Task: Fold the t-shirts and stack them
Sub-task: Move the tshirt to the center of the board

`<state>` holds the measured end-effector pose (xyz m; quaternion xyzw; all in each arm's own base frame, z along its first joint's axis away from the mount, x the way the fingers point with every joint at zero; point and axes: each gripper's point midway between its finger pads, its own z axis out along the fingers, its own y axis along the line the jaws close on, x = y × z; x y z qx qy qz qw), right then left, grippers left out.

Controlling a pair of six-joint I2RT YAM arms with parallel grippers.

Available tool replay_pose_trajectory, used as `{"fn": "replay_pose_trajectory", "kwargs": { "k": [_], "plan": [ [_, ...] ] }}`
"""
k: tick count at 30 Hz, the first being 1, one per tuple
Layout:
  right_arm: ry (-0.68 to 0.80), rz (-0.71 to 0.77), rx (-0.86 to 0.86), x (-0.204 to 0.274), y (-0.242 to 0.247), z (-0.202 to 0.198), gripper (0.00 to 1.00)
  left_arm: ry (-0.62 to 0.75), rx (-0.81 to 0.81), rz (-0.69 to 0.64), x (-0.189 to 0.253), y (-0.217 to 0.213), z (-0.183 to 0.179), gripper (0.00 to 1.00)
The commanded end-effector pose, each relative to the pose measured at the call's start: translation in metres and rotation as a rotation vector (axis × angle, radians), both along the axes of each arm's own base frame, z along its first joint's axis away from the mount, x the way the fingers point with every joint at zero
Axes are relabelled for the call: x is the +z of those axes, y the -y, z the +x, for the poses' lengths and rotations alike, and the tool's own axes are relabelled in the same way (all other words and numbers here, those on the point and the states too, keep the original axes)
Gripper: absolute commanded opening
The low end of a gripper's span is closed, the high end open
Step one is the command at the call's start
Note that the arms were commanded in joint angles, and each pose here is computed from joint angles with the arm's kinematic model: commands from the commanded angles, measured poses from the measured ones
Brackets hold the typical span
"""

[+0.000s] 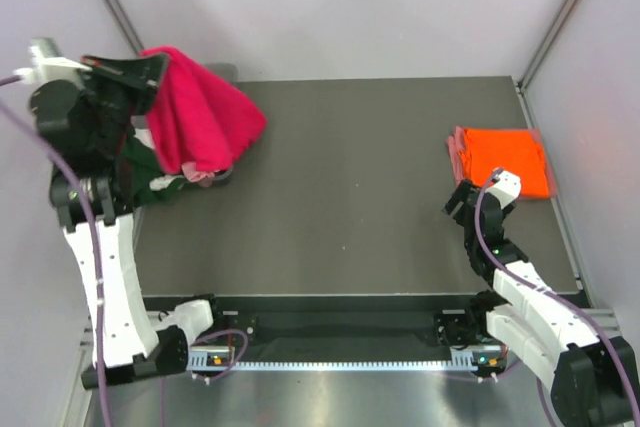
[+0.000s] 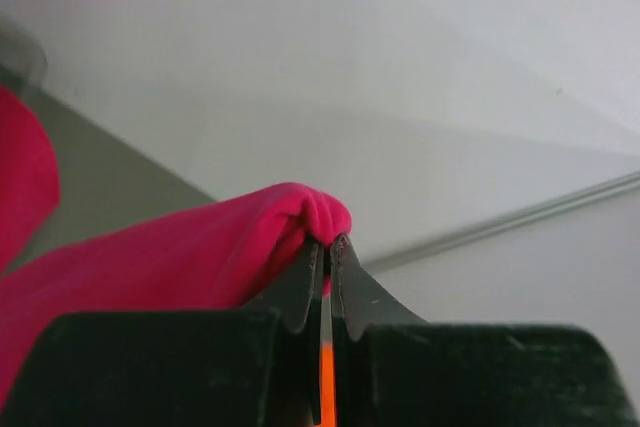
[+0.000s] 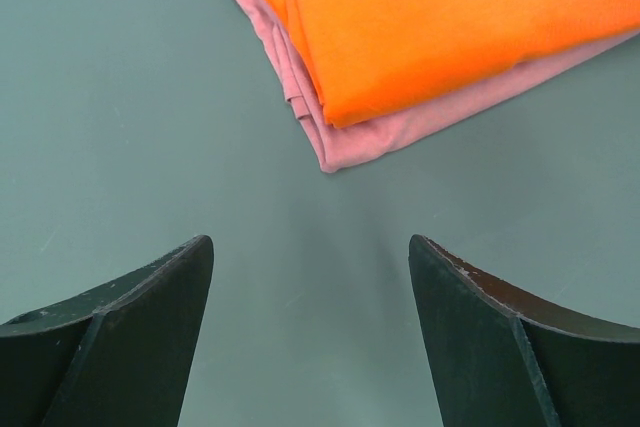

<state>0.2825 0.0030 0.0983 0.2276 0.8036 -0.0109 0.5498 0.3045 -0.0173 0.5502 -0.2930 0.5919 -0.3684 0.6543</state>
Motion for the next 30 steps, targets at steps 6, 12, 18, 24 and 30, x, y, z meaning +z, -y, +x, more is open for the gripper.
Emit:
{"fn": "replay_pose_trajectory", "kwargs": {
  "k": [6,12,18,24,30],
  "plan": [
    [0.08,0.011,0.01,0.028,-0.003,0.011,0.79,-0.025,-0.343,-0.016,-0.02,0.135,0.013,0.0],
    [0.078,0.01,0.005,0.028,-0.002,0.011,0.79,-0.158,-0.563,0.124,-0.083,0.251,0.018,0.0],
    [0.093,0.009,-0.013,0.032,0.001,0.009,0.81,-0.263,-0.699,0.28,-0.125,0.3,0.009,0.0],
    [0.107,0.006,0.019,0.034,-0.002,0.007,0.84,-0.415,-0.7,0.288,-0.217,0.273,0.025,0.07],
    [0.139,0.01,0.126,0.039,-0.018,0.009,1.0,-0.627,-0.565,0.402,-0.353,0.234,0.027,0.99]
  ]
}}
